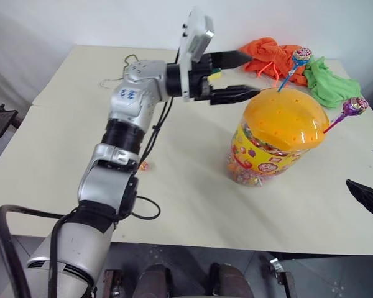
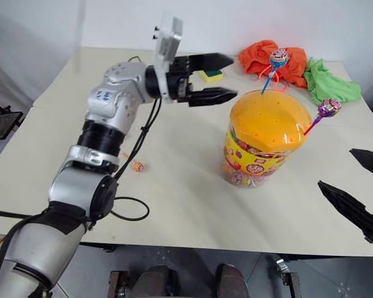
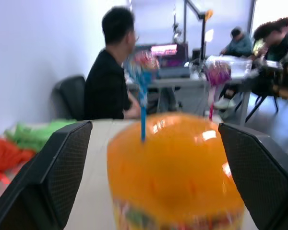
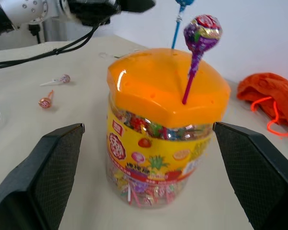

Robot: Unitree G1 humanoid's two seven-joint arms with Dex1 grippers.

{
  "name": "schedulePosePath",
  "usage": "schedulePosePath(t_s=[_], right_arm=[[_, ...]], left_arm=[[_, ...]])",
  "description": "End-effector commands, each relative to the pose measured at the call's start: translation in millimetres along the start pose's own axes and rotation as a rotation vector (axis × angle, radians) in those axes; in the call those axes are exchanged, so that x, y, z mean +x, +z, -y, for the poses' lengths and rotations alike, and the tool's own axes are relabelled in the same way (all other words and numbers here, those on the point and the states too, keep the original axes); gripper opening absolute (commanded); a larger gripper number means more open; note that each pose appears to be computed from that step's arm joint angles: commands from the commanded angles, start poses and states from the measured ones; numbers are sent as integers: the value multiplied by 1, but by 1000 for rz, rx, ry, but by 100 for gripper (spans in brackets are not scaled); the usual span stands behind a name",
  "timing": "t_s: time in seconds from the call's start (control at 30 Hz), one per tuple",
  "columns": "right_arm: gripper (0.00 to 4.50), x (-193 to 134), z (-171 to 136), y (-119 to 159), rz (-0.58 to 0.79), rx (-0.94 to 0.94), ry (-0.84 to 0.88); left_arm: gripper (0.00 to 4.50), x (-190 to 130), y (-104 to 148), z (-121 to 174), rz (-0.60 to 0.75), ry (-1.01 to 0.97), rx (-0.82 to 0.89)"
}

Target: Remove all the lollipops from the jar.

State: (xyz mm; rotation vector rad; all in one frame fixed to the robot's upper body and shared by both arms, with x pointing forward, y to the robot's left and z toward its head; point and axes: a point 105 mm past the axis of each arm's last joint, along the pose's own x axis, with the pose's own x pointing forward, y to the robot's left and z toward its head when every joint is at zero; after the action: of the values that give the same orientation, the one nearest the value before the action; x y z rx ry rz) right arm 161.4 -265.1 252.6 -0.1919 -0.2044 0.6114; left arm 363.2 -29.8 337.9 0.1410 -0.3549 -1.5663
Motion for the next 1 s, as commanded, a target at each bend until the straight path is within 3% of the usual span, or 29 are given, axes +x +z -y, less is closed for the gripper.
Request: schedulePosePath(t_s=[0.03, 0.2, 0.3, 0.7, 1.0], right_arm=[[450, -6, -7, 11, 29, -59, -32], [450, -11, -14, 11, 32, -65, -69], [450, -13, -17, 12, 34, -70, -85], [450, -17, -20, 18, 65, -79, -128], [450, -9, -11, 28, 125, -81, -113]], left_arm=[[448, 25, 1, -2, -34, -6, 23], [448, 54, -5, 3, -59, -12, -22], [387, 61, -3, 5, -52, -23, -34], [1, 69, 27, 5, -1, -32, -26], [1, 54, 71, -11, 17, 70, 52]])
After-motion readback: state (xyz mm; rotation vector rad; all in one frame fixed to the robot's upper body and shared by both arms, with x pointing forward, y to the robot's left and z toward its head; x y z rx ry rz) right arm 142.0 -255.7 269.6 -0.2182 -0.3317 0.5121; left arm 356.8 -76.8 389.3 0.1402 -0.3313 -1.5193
